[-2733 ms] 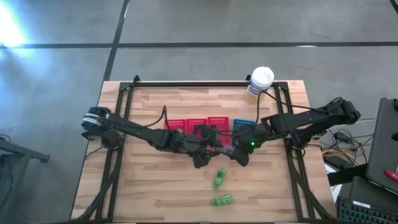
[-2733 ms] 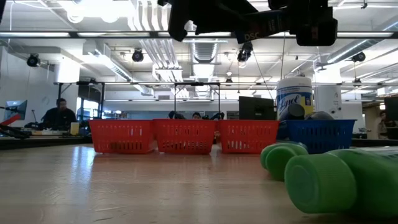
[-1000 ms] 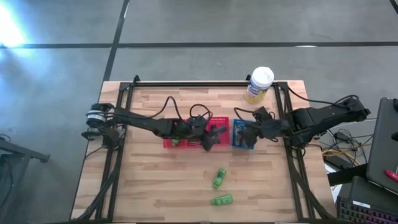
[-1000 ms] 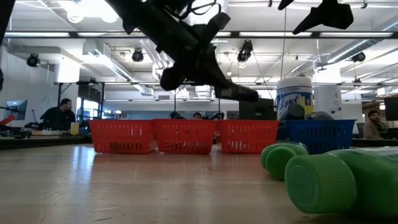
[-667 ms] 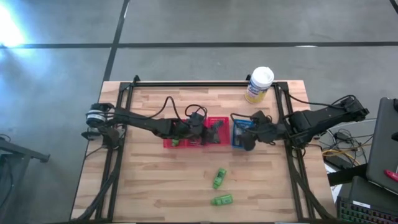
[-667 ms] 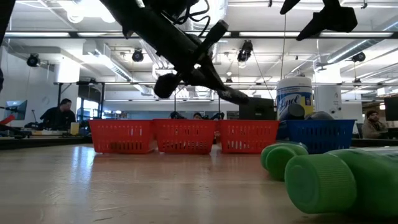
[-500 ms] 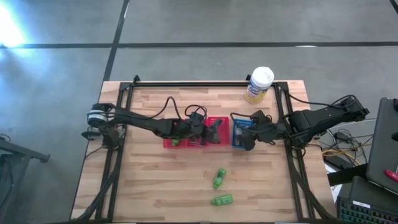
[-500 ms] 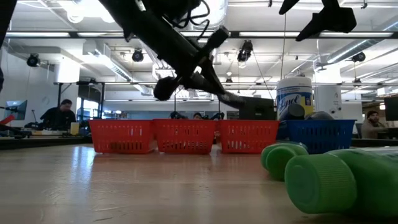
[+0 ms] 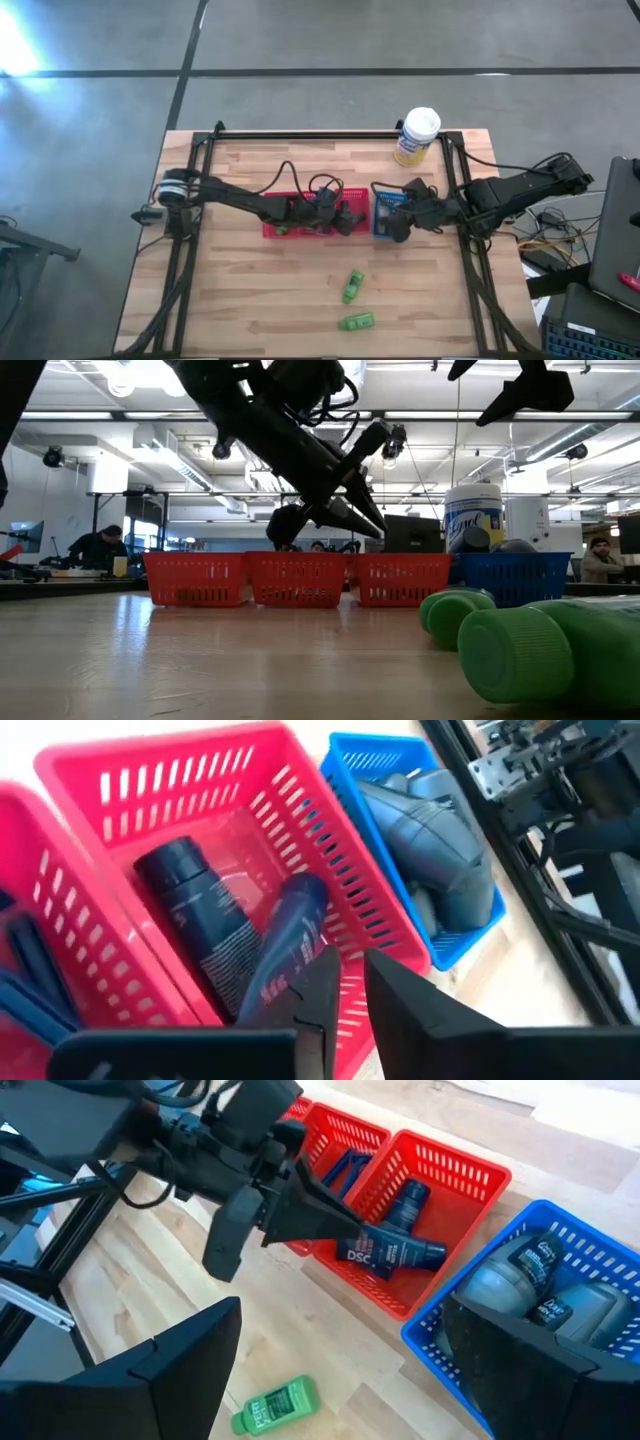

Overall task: Pick & Place Travel size toiletries
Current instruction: Put the green shampoo into the left red bin

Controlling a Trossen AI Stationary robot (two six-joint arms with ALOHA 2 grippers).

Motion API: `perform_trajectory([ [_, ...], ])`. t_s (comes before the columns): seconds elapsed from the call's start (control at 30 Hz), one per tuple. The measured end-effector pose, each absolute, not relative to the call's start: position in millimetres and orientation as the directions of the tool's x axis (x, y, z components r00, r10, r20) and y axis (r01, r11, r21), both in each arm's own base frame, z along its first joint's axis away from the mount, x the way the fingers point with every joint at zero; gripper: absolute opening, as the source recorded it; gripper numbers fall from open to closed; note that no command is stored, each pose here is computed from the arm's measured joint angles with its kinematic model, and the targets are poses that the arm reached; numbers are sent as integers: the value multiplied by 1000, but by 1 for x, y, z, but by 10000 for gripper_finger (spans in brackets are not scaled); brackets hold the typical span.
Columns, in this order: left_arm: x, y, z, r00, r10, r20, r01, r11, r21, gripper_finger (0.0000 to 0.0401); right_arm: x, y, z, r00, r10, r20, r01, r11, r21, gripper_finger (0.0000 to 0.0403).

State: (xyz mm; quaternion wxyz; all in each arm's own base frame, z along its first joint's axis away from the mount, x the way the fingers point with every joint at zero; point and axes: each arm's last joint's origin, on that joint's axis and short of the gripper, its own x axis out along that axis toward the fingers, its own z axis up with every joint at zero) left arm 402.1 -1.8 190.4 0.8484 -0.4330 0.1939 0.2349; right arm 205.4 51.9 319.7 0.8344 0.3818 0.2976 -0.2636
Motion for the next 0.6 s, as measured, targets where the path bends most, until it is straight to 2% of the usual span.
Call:
perform_trajectory([
  [0.2, 398, 1, 204, 819, 279, -502, -555, 607, -569, 75, 204, 57, 319, 687, -192, -700, 657, 576, 487, 333],
  [0.3, 396, 0, 211, 831, 255, -493, -512, 697, -502, 79, 202, 63, 316, 684, -154, -713, 647, 579, 496, 324],
  [0.37, 394, -5, 217, 857, 157, -490, -395, 812, -430, 79, 200, 68, 309, 669, -102, -736, 648, 566, 510, 319],
  [0.47, 389, -18, 224, 857, -83, -508, -94, 945, -313, 77, 197, 78, 292, 638, -28, -770, 651, 553, 519, 312],
  [0.53, 383, -27, 224, 811, -231, -537, 103, 961, -257, 76, 199, 89, 280, 641, 24, -767, 628, 559, 542, 308],
  [0.6, 378, -32, 221, 752, -316, -579, 221, 948, -230, 76, 205, 101, 268, 658, 93, -748, 582, 568, 583, 304],
])
